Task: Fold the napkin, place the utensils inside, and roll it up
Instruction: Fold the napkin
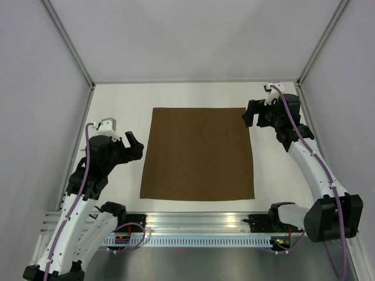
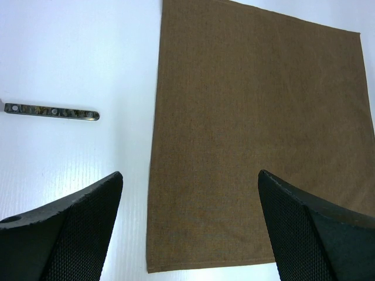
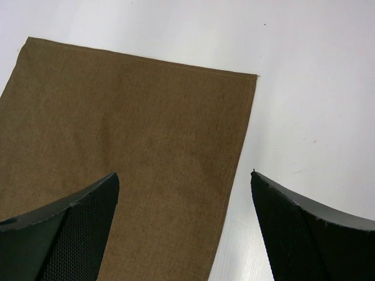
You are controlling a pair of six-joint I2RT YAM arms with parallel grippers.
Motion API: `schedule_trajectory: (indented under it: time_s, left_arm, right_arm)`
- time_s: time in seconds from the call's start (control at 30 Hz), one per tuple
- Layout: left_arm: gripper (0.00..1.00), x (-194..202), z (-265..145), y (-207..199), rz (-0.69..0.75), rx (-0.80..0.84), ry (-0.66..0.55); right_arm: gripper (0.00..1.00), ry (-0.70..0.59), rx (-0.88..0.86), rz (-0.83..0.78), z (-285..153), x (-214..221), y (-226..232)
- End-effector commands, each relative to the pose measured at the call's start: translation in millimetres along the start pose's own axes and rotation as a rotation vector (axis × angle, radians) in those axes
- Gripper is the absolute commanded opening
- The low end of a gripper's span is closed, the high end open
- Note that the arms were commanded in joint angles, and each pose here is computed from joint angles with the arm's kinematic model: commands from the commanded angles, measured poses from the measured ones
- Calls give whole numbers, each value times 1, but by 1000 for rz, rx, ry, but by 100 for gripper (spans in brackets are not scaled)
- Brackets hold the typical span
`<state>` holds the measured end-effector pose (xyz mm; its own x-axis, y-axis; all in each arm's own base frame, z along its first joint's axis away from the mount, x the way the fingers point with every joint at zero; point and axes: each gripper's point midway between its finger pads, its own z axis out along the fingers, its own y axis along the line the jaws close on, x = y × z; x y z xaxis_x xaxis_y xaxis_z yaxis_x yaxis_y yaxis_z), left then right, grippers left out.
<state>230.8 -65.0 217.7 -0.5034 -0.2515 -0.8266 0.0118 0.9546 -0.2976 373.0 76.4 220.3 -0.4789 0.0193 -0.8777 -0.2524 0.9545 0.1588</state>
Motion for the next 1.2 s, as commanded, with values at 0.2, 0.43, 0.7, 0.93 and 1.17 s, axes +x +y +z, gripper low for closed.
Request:
schedule_trajectory:
  time_s: [0.2,0.43,0.7,0.93,1.17]
  left_arm:
    - [100,2,-2,-20,15,121,12]
    - [95,-10,-7,-77,-10,317,25]
    - [98,31,5,-210,225,379,32]
    - [98,144,38,-327,459,460,129]
    - [91,245,29,-392,603,563,210]
  right_arm:
    - [98,-43,38,-31,-12,-13,-4]
    - [98,4,180,-43,-3,-6,-32]
    - [98,14,296,-32,-1,-3,-60]
    - [98,30,335,2,-1,3,-79]
    - [98,56,335,17,3,10,-84]
